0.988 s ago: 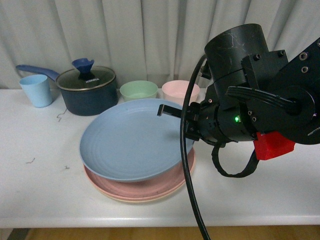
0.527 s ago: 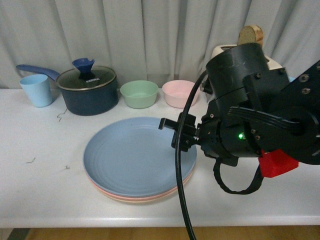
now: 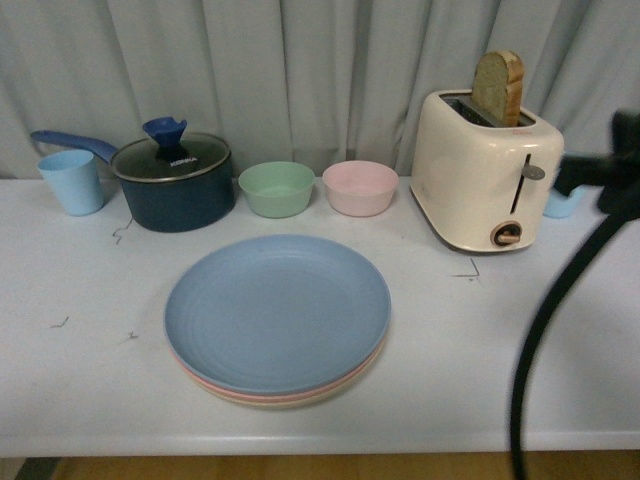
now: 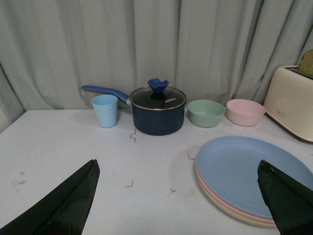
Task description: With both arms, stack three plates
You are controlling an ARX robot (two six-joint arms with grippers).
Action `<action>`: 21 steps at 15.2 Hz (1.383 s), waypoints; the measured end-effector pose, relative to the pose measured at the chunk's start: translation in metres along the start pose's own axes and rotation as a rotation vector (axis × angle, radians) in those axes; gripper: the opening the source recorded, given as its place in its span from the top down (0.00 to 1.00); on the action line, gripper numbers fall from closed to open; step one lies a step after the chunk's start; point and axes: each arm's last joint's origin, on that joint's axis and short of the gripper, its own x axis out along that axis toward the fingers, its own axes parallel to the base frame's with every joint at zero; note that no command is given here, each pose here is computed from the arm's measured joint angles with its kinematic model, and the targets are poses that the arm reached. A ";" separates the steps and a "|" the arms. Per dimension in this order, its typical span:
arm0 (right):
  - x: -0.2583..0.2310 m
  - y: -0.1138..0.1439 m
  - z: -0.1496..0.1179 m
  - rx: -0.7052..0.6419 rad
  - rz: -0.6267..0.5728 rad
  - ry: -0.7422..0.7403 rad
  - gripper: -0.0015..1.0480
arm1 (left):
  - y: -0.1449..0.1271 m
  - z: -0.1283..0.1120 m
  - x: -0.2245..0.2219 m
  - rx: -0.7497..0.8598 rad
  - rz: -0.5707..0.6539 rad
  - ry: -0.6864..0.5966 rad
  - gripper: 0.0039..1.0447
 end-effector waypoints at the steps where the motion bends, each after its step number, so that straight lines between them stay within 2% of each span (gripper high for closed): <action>1: -0.016 -0.010 0.003 -0.022 0.011 0.004 0.77 | 0.000 0.000 0.000 0.000 0.000 0.001 0.06; 3: -0.042 -0.027 -0.013 -0.068 0.018 0.111 0.99 | 0.000 0.000 0.000 0.000 0.000 0.001 0.06; 6: -0.066 -0.045 0.014 -0.058 0.009 0.039 0.98 | 0.000 0.000 0.000 0.000 0.000 0.001 0.06; 8: -0.084 -0.053 0.008 -0.065 0.015 0.089 0.98 | 0.000 0.000 0.000 0.000 0.000 0.001 0.06; 14: -0.116 -0.075 0.016 -0.061 -0.003 0.064 0.98 | 0.000 0.000 0.000 0.000 0.000 0.001 0.06; 21: -0.139 -0.074 0.022 -0.061 0.016 0.049 0.98 | 0.000 0.000 0.000 0.000 0.000 0.001 0.06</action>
